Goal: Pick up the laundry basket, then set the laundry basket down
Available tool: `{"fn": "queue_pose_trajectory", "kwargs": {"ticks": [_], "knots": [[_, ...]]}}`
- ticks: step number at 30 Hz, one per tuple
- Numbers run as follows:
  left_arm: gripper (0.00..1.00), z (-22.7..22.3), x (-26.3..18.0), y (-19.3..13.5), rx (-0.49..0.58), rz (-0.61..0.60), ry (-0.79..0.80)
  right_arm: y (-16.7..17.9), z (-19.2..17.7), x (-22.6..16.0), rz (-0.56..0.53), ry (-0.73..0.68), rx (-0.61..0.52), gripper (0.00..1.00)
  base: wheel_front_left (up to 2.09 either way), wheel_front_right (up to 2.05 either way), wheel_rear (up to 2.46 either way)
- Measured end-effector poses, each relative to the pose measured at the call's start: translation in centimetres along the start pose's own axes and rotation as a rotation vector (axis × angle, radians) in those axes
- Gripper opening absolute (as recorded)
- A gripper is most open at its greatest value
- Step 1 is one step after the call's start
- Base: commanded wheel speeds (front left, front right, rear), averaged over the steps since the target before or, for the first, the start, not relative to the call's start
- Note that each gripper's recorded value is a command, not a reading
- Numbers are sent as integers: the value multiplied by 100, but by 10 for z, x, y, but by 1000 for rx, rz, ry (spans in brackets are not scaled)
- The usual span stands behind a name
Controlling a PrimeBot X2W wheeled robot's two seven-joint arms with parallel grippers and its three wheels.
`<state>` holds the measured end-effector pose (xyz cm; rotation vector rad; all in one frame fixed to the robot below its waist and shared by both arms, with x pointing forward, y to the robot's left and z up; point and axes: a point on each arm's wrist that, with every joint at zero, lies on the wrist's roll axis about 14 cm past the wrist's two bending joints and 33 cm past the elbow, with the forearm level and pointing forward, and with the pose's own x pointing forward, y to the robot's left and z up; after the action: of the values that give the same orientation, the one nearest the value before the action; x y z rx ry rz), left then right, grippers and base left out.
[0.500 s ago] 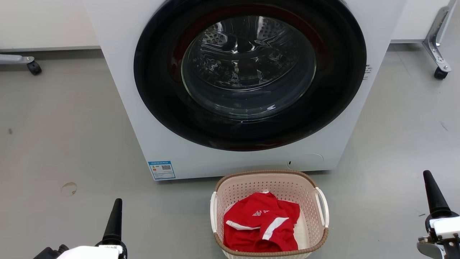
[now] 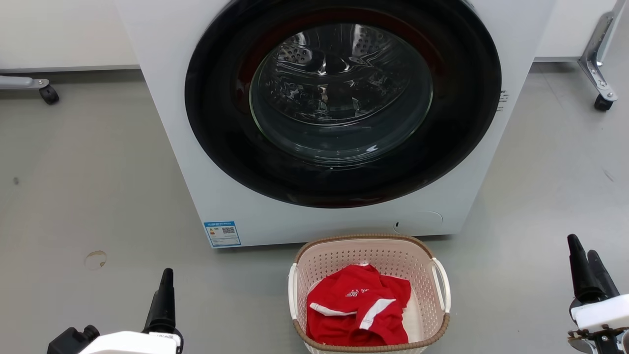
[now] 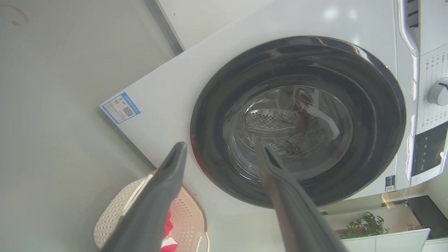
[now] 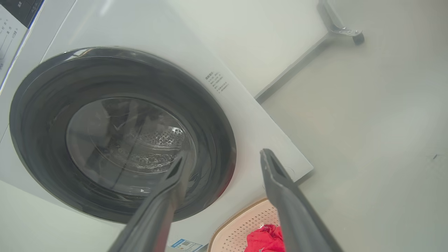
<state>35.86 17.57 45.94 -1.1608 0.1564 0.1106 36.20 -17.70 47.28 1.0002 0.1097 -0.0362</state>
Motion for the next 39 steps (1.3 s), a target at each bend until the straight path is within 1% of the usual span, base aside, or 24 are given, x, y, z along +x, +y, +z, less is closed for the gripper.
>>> {"fn": "queue_pose_trajectory", "kwargs": {"ticks": [8, 12, 16, 29, 39], "knots": [[100, 0, -4, 1, 95, 9, -11, 7, -2, 1, 23, -2, -106, 100, 0, 0, 0], [100, 0, -5, 0, 165, 5, -19, 9, -3, 1, 31, -5, -163, 100, 0, 0, 0], [100, 1, -5, -1, 207, 2, -27, 10, -4, 0, 36, -5, -191, 100, 0, 0, 0], [100, 4, -6, -7, 349, -11, -58, 17, -9, -2, 70, -6, -355, 100, 0, 0, 0], [100, 6, -7, -12, 480, -34, -81, 24, -10, -1, 101, -20, -465, 100, 0, 0, 0]]}}
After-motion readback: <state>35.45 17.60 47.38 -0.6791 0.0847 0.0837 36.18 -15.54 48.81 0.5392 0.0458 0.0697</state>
